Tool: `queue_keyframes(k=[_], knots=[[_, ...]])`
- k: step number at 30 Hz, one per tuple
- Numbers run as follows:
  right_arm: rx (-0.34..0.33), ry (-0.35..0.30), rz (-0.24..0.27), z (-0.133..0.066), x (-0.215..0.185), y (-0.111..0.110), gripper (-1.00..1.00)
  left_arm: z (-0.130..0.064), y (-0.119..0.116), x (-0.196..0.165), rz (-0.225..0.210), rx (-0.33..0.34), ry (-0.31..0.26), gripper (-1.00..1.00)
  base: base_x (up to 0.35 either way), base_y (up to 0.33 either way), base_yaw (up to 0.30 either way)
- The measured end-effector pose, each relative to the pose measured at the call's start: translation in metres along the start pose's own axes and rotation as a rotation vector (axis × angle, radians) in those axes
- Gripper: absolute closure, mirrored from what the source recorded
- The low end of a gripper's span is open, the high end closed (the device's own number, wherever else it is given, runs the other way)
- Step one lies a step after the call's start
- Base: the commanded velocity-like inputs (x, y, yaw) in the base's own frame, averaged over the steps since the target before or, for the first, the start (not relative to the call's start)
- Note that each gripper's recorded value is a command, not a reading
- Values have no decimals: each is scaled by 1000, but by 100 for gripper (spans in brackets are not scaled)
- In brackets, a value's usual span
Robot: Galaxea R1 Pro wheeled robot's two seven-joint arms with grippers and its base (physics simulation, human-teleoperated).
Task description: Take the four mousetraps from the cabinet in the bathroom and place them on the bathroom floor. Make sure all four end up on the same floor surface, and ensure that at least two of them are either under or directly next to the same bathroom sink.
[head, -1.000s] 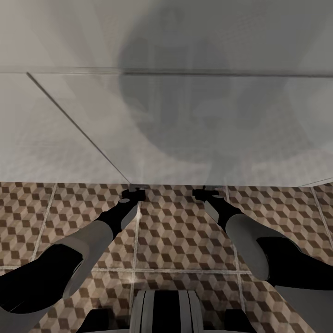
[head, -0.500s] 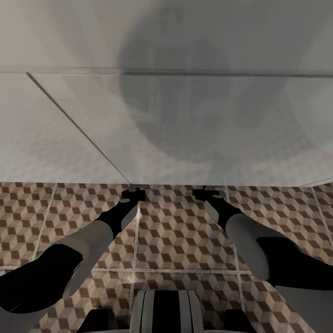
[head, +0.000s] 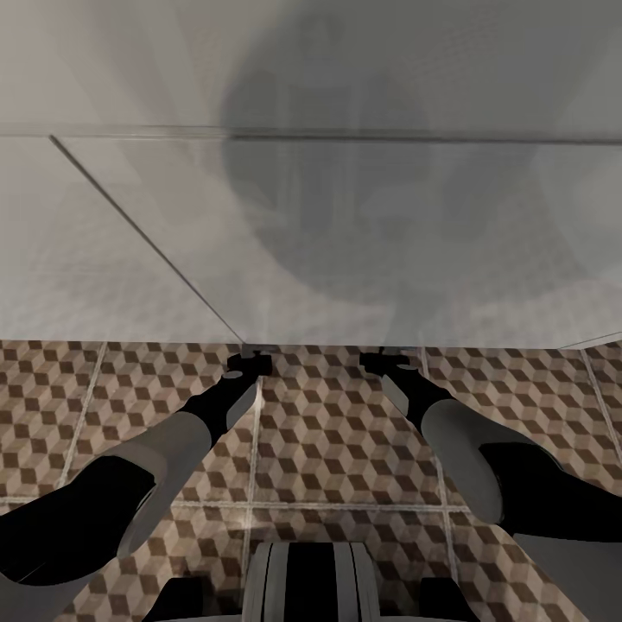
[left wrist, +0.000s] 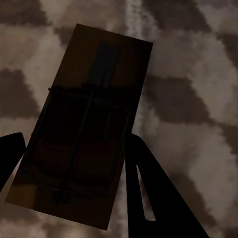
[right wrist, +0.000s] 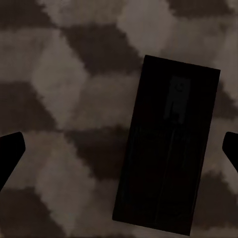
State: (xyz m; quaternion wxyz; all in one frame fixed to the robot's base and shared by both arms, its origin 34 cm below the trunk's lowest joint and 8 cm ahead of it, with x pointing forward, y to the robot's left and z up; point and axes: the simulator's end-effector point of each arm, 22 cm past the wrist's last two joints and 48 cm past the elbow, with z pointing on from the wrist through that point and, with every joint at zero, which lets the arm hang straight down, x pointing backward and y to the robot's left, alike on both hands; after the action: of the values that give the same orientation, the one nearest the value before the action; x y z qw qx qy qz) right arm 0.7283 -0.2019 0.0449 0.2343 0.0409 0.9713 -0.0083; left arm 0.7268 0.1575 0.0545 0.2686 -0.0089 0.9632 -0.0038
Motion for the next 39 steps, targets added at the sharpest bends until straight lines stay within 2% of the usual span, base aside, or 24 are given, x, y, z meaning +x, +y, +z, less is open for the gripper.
queue_keyframes(k=[10, 22, 29, 39], knots=[[0, -1, 2, 0, 0, 0, -100, 0, 0, 1, 0, 1, -1, 100, 0, 0, 0], [0, 0, 6, 0, 0, 0, -100, -1, -14, 1, -5, 34, 0, 100, 0, 0, 0], [0, -1, 5, 0, 0, 0, -100, -4, -34, 1, -11, 60, 1, 100, 0, 0, 0], [0, 1, 6, 0, 0, 0, -100, -5, -38, 2, -9, 68, 7, 100, 0, 0, 0]])
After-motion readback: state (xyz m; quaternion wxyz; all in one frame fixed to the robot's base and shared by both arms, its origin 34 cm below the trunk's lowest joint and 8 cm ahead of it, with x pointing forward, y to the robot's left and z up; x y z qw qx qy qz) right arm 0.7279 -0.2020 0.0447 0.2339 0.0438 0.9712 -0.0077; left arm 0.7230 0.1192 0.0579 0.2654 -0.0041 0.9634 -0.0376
